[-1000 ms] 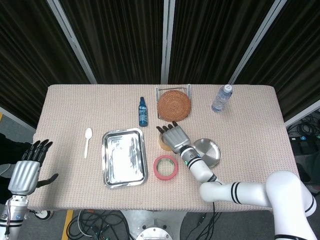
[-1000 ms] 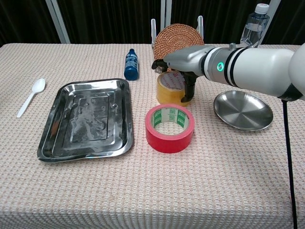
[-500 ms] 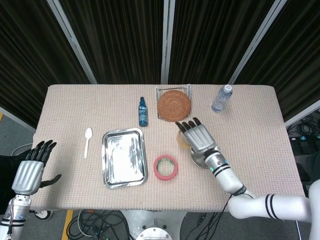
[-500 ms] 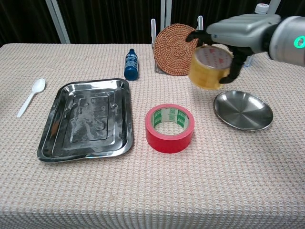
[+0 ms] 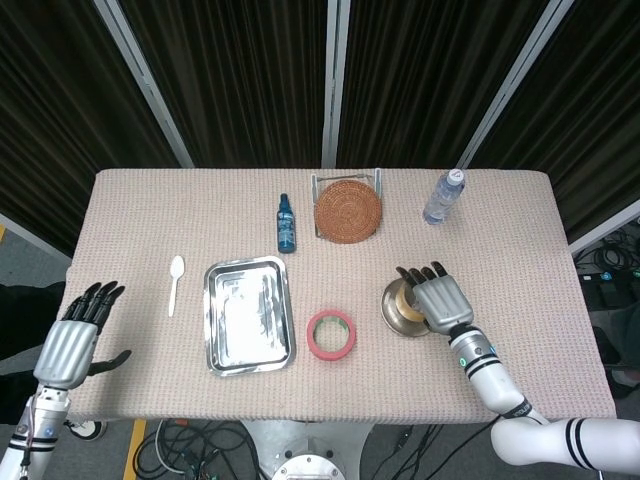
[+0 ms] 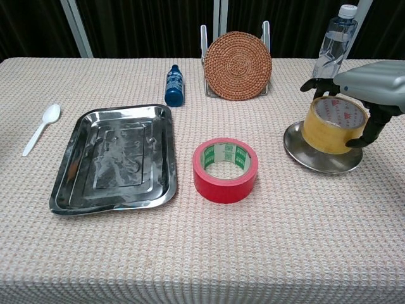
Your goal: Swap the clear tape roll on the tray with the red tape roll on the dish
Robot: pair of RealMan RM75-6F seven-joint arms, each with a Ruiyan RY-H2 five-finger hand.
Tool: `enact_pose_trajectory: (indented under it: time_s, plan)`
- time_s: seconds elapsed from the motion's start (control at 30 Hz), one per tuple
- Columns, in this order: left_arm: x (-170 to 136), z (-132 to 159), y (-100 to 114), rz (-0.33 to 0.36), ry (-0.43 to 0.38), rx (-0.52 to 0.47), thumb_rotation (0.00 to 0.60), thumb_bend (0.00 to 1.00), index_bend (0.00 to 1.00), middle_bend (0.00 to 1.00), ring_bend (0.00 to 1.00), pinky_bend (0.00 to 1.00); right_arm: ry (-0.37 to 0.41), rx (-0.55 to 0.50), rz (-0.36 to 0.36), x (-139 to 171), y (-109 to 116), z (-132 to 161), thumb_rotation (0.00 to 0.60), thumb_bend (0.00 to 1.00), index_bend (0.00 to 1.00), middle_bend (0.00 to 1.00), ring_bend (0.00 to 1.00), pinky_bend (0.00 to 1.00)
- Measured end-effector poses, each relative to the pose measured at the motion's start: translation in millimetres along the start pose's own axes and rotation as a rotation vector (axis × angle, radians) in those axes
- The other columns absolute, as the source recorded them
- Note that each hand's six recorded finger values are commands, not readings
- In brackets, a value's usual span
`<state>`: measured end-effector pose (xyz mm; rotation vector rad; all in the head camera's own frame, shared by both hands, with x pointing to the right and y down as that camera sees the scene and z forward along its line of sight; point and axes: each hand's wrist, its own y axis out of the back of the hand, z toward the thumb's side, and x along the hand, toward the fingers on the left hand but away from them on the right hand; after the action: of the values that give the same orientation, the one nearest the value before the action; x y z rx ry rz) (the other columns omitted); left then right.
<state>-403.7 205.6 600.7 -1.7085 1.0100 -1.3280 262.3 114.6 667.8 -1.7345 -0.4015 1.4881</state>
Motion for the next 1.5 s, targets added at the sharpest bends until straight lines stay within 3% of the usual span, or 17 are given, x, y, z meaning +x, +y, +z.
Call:
enact_pose_trajectory:
  time_s: [0.2, 0.27, 0.37, 0.6, 0.73, 0.9, 1.1, 1.33, 1.5]
  plan:
    - [1.6, 1.1, -1.8, -0.005, -0.004, 0.000, 0.600, 0.11, 0.07, 0.06, 0.00, 0.16, -0.005, -0.024, 0.044, -2.9, -13.0, -4.6, 0.600, 0.16, 0.00, 0.19, 0.07, 0.11]
    - [1.7, 1.3, -2.0, -0.005, -0.005, 0.003, 0.600, 0.11, 0.07, 0.06, 0.00, 0.16, 0.000, -0.030, 0.057, -3.3, -16.0, -3.9, 0.600, 0.11, 0.00, 0.09, 0.01, 0.06]
    - [2.1, 0.8, -2.4, -0.008, -0.003, 0.010, 0.600, 0.11, 0.07, 0.06, 0.00, 0.16, 0.008, -0.042, 0.057, -3.2, -16.2, -2.7, 0.600, 0.01, 0.00, 0.00, 0.00, 0.00]
    - [2.2, 6.1, -6.5, -0.025, -0.023, -0.002, 0.600, 0.11, 0.07, 0.06, 0.00, 0.16, 0.030, -0.080, -0.017, 3.5, -4.7, -2.9, 0.600, 0.00, 0.00, 0.00, 0.00, 0.00]
    - [6.7, 18.0, -9.5, -0.043, -0.073, -0.004, 0.600, 0.11, 0.07, 0.06, 0.00, 0.16, 0.016, -0.106, -0.085, 16.7, 8.7, -12.9, 0.600, 0.00, 0.00, 0.00, 0.00, 0.00]
    - [21.6, 48.3, -13.2, -0.078, -0.192, 0.005, 0.600, 0.11, 0.07, 0.05, 0.00, 0.16, -0.048, -0.149, -0.214, 39.2, 35.8, -42.5, 0.600, 0.00, 0.00, 0.00, 0.00, 0.00]
    - [45.6, 117.4, -15.8, -0.115, -0.407, -0.013, 0.600, 0.11, 0.07, 0.05, 0.00, 0.16, -0.122, -0.275, -0.330, 66.5, 55.4, -87.0, 0.600, 0.00, 0.00, 0.00, 0.00, 0.00]
    - [63.8, 200.3, -38.8, -0.223, -0.645, 0.006, 0.600, 0.11, 0.07, 0.05, 0.00, 0.16, -0.207, -0.415, -0.396, 93.4, 50.8, -137.8, 0.600, 0.00, 0.00, 0.00, 0.00, 0.00]
    - [74.2, 246.0, -51.4, -0.260, -0.754, 0.014, 0.600, 0.11, 0.07, 0.05, 0.00, 0.16, -0.246, -0.476, -0.397, 103.7, 40.2, -165.1, 0.600, 0.00, 0.00, 0.00, 0.00, 0.00]
